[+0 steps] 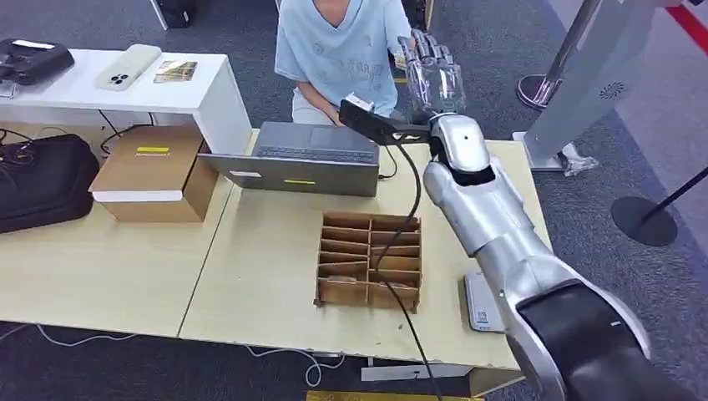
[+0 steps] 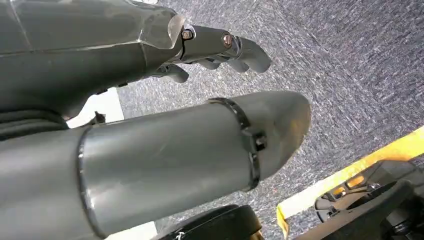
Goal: Pass the card to the sensor for recognition and then transmit it.
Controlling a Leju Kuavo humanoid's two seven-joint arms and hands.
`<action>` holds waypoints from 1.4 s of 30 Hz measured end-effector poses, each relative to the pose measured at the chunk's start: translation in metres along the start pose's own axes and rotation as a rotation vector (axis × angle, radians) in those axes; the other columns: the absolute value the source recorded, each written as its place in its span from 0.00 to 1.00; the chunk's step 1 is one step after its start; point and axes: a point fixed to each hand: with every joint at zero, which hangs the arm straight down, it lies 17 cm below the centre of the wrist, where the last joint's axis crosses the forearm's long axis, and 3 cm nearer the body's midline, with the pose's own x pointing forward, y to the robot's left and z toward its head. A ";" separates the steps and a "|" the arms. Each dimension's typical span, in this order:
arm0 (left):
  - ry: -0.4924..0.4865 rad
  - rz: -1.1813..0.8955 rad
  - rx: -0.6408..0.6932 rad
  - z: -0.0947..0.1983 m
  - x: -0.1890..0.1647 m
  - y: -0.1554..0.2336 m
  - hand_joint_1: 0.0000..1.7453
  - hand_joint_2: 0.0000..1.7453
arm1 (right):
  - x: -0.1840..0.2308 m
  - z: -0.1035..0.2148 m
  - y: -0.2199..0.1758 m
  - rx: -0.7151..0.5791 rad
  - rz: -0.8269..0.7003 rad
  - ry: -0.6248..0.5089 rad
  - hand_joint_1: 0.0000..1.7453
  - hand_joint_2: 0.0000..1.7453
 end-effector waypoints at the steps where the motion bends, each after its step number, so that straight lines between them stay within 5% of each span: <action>1: 0.000 -0.002 0.000 0.000 0.000 0.000 0.00 0.00 | 0.000 -0.002 0.001 0.013 0.007 0.003 0.00 1.00; 10: -0.005 -0.014 -0.001 0.000 0.002 0.001 0.00 0.00 | -0.001 -0.008 0.017 0.095 0.050 0.028 0.03 1.00; 12: -0.005 -0.013 -0.002 0.000 0.002 0.000 0.00 0.00 | -0.002 -0.008 0.019 0.102 0.053 0.025 0.45 1.00; 13: -0.005 -0.014 -0.004 0.000 0.002 0.000 0.00 0.00 | -0.002 -0.008 0.019 0.103 0.054 0.024 0.76 1.00; 14: -0.005 -0.014 -0.003 0.000 0.002 0.000 0.00 0.00 | -0.002 -0.009 0.019 0.104 0.055 0.022 0.76 1.00; 15: -0.005 -0.015 -0.003 0.000 0.002 0.000 0.00 0.00 | -0.003 -0.009 0.019 0.106 0.056 0.022 0.92 1.00; 18: -0.005 -0.014 -0.003 0.000 0.002 0.001 0.00 0.00 | -0.004 -0.010 0.020 0.109 0.059 0.023 1.00 1.00; 42: -0.008 -0.033 0.007 0.000 0.002 0.003 0.00 0.00 | -0.003 -0.010 0.018 0.071 0.062 0.006 1.00 1.00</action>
